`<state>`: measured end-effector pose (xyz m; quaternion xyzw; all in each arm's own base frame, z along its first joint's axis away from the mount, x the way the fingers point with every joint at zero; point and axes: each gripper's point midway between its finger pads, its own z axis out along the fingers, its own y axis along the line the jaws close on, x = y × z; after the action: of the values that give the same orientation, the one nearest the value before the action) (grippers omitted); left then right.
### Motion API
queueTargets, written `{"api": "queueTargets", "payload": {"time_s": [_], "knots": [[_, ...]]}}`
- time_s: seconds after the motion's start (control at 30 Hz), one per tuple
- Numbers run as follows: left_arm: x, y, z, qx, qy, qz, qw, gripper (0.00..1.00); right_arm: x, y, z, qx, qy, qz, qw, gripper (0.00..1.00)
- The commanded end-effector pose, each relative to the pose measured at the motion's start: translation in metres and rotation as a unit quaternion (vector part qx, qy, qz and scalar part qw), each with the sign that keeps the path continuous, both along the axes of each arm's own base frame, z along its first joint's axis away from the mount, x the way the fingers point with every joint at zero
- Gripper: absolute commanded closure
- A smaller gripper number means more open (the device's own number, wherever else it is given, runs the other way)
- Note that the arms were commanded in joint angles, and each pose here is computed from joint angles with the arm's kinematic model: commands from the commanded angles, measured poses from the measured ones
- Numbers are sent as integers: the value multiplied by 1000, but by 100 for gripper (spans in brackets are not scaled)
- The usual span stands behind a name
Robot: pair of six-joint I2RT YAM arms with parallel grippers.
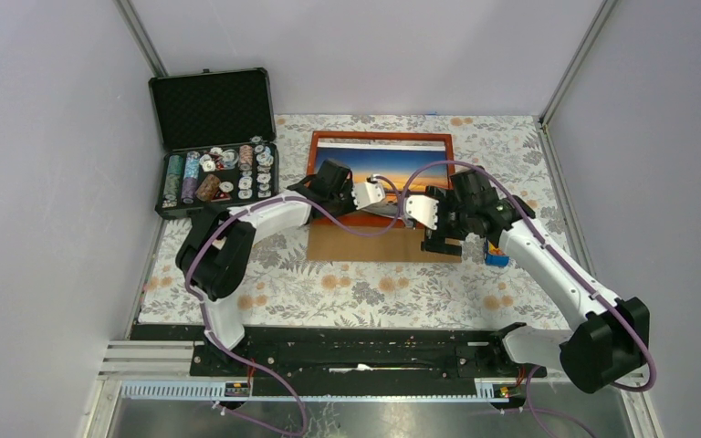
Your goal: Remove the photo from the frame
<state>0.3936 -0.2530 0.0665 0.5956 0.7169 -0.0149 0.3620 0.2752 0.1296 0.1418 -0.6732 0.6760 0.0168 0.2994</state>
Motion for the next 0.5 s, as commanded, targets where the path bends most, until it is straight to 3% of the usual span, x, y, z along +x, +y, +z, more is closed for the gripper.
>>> {"api": "queueTargets", "payload": {"time_s": [0.0,0.17,0.33,0.47], "knots": [[25,-3,15,-17,-40,19,999,100,1,10,34,58,-4,-22,998,0],[30,-2,8,-10,-33,28,999,100,4,11,41,73,-2,-36,997,0],[14,-9,10,-25,9,9,1000,67,4,10,42,83,3,-46,995,0],[1,-17,22,-52,37,-1,998,51,4,10,44,92,7,-53,994,0]]}}
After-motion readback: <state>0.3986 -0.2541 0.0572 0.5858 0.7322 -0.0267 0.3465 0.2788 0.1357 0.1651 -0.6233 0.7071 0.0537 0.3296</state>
